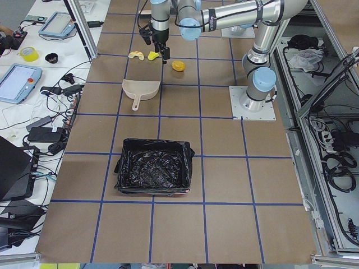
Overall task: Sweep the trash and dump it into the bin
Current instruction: 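Grasp the dustpan with the left gripper while the right grasps the brush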
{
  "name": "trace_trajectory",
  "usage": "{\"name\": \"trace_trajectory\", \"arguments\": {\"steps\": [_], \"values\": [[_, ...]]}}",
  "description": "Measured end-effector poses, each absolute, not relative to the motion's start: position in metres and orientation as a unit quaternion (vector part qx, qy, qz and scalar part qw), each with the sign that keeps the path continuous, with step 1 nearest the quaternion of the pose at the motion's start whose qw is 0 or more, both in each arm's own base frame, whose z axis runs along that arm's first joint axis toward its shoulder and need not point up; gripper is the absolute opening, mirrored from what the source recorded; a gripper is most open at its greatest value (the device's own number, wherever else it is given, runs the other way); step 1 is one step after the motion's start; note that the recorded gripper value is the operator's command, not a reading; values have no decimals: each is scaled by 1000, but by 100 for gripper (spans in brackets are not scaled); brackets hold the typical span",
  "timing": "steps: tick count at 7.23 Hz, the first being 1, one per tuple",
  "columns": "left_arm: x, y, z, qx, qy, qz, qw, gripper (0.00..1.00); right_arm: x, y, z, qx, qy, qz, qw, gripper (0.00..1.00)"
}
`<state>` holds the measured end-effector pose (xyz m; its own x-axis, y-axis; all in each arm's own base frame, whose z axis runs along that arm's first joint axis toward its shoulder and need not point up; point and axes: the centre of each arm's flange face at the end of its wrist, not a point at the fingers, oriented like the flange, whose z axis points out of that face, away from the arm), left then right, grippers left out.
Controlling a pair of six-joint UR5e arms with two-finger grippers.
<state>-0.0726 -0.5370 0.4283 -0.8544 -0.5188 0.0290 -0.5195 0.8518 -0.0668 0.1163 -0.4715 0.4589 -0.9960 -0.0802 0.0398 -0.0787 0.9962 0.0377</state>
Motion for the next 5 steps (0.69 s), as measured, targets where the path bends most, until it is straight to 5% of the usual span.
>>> {"name": "trace_trajectory", "arguments": {"steps": [5], "values": [[-22,-568,435,411,-903,116,37,100,18,-553,371,48,-998,-39,14,98]]}}
